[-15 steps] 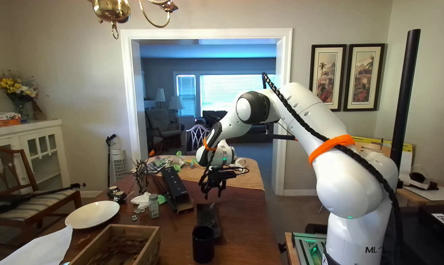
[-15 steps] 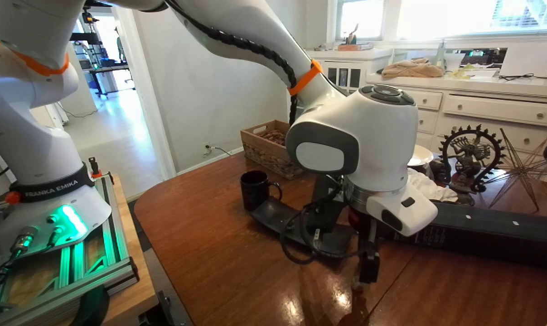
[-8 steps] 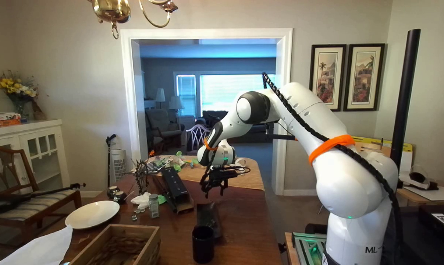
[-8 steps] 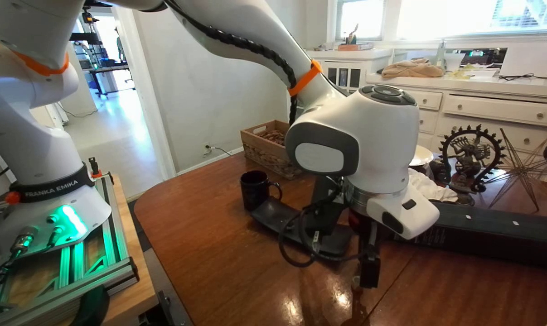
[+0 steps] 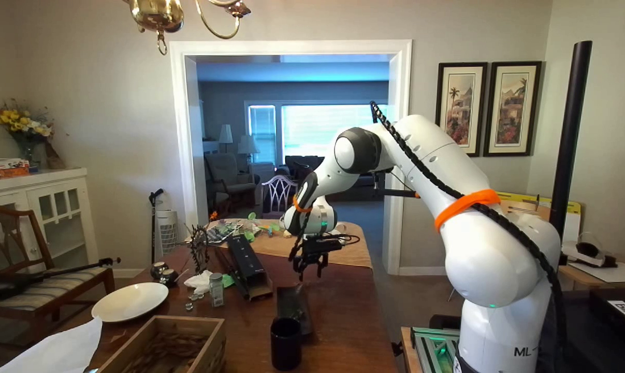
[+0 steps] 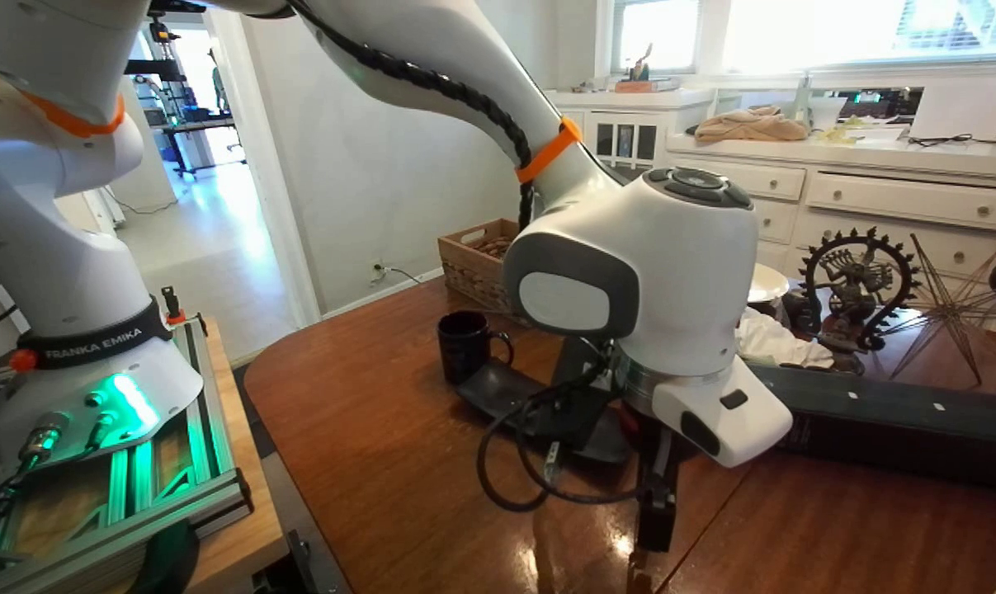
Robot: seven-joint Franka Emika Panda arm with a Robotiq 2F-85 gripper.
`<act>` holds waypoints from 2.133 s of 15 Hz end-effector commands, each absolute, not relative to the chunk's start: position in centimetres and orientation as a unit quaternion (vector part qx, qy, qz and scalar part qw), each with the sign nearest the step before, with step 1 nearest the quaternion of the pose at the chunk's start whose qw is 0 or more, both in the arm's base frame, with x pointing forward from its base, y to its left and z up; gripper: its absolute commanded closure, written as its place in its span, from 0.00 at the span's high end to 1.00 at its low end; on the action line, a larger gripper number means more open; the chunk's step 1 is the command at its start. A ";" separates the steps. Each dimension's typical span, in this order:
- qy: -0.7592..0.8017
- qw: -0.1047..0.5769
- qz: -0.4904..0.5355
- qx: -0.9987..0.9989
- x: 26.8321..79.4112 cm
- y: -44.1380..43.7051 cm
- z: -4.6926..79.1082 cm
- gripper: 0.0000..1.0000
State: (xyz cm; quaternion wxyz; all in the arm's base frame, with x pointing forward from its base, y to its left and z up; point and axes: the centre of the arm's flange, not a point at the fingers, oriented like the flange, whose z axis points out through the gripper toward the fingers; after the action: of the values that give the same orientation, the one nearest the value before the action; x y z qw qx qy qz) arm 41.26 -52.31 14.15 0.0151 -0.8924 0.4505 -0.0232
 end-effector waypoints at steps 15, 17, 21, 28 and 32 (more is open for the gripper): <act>0.437 0.034 -0.016 -0.899 40.3 -51.3 12.9 0.97; 0.434 0.034 -0.016 -0.900 40.5 -51.7 12.7 0.84; 0.428 0.032 -0.018 -0.903 41.0 -51.9 12.7 0.72; 0.421 0.028 -0.028 -0.906 42.8 -51.6 12.8 0.58; 0.417 0.028 -0.032 -0.908 43.7 -51.4 13.0 0.85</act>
State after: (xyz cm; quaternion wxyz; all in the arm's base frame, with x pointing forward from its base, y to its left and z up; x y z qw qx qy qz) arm 42.95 -51.19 13.56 0.0294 -0.9052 0.4229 -0.0292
